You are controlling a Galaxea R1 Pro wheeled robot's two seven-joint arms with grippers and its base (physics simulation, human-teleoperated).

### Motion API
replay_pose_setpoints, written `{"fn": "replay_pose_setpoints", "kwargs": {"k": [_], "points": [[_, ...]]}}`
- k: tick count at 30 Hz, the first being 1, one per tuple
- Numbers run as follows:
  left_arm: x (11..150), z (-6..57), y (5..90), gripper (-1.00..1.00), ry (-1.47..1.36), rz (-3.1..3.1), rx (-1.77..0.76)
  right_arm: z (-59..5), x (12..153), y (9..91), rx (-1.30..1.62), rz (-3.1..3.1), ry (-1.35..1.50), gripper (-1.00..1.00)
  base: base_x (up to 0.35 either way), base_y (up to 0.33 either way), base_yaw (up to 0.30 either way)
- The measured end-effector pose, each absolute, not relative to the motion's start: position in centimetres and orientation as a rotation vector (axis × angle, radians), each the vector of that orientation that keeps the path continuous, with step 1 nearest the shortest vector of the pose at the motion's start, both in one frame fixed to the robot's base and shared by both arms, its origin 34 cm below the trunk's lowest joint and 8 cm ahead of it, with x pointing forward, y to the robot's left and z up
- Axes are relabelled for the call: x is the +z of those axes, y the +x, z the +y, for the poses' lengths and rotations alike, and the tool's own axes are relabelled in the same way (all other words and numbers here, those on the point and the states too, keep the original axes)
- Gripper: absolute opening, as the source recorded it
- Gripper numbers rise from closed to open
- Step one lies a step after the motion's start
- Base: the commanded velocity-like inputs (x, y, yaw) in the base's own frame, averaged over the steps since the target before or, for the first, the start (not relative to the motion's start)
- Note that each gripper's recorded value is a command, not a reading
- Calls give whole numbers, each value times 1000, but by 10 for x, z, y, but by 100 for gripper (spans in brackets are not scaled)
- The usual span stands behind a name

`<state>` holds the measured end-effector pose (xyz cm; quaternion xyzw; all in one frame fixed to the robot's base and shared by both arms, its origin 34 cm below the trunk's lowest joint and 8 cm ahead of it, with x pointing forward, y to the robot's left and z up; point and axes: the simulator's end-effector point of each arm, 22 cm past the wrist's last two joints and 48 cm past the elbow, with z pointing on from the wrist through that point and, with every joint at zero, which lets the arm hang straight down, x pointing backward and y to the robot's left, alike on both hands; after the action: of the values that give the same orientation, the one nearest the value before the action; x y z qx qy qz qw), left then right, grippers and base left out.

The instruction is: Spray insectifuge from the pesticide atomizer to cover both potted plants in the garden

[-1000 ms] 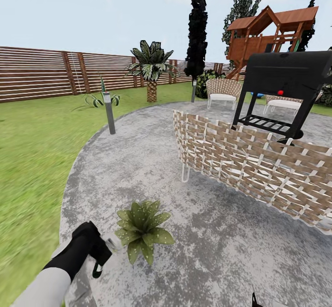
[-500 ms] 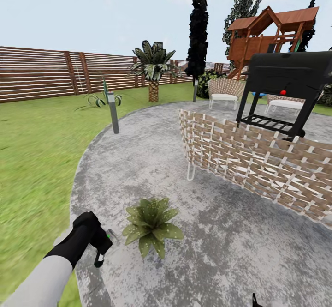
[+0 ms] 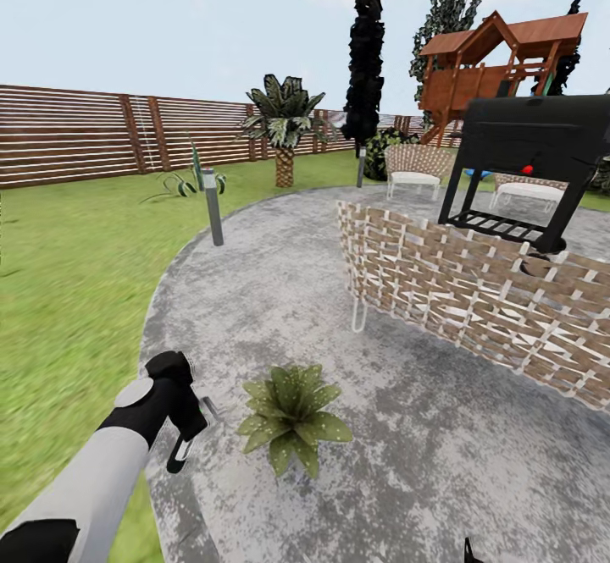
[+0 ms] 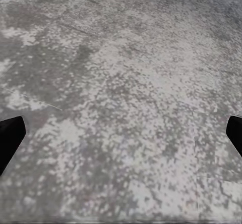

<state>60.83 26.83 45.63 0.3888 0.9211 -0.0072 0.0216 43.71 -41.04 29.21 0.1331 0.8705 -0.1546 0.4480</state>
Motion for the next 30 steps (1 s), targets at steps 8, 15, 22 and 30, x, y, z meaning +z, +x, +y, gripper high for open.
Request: {"fn": "replay_pose_setpoints", "kwargs": {"k": [8,15,22,30], "points": [[451,300,622,-100,977,2834,-41,-410,292,437,-383,2154,329,100,-251,165,0],[431,274,612,-100,840,2635,-371,-411,292,437,-384,2154,330,100,-313,89,0],[392,297,588,-100,814,2539,-282,-411,292,437,-383,2154,330,100,-315,79,0],[381,296,575,-100,850,2520,-285,-397,291,441,-355,2160,283,100,-107,23,0]]}}
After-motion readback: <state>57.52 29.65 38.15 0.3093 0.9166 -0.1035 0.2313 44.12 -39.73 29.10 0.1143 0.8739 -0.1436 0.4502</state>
